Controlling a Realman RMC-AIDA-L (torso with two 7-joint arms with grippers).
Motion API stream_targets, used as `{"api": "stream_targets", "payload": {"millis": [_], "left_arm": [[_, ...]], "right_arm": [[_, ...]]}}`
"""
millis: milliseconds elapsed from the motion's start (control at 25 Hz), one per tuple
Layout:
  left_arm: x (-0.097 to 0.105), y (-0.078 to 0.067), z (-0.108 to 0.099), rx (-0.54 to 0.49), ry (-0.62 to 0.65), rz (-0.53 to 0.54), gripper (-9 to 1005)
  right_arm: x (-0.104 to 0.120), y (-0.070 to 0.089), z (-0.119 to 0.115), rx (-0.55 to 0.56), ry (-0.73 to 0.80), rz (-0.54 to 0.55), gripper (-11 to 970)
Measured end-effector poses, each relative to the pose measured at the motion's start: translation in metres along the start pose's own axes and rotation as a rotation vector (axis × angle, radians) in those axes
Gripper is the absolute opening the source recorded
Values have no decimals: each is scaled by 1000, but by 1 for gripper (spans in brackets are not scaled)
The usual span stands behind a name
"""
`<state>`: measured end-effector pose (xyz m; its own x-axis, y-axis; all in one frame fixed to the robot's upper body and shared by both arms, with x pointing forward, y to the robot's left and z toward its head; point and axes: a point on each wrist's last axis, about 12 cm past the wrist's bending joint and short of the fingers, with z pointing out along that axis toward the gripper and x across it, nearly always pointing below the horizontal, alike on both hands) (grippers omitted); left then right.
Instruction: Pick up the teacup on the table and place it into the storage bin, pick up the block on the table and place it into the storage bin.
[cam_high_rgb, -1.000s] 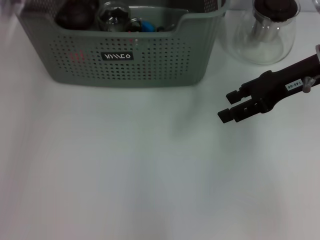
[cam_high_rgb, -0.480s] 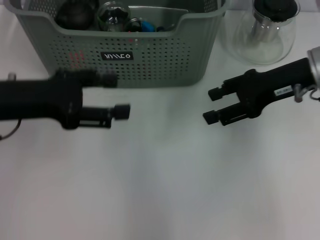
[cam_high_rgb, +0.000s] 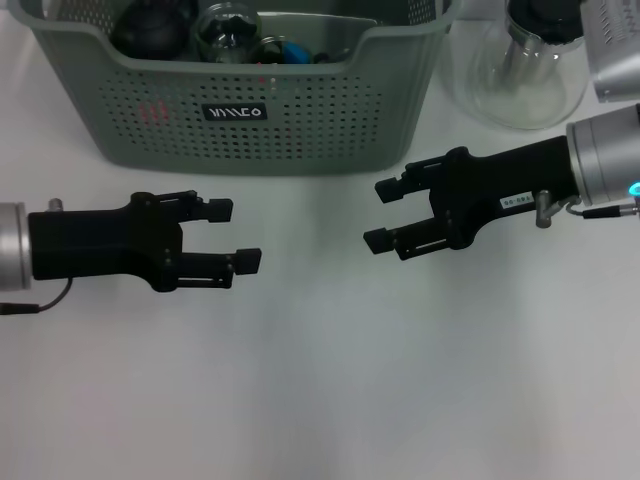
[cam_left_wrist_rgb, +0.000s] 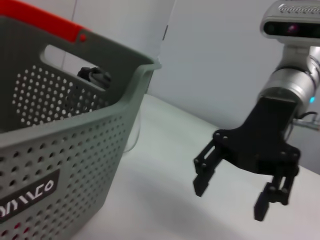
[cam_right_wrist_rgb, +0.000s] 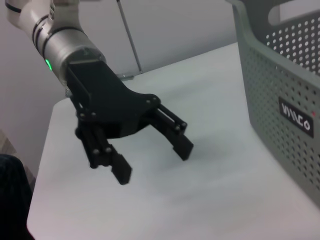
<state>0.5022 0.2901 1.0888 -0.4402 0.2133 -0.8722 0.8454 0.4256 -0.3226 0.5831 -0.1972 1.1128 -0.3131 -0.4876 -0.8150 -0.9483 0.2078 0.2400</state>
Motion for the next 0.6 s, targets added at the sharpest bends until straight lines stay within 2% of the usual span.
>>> {"api": "stream_targets", "payload": {"millis": [600], "left_arm": [[13,10,9,-64,27,-8,848]], "right_arm": [[3,-3,5,20,7,26,765]]}}
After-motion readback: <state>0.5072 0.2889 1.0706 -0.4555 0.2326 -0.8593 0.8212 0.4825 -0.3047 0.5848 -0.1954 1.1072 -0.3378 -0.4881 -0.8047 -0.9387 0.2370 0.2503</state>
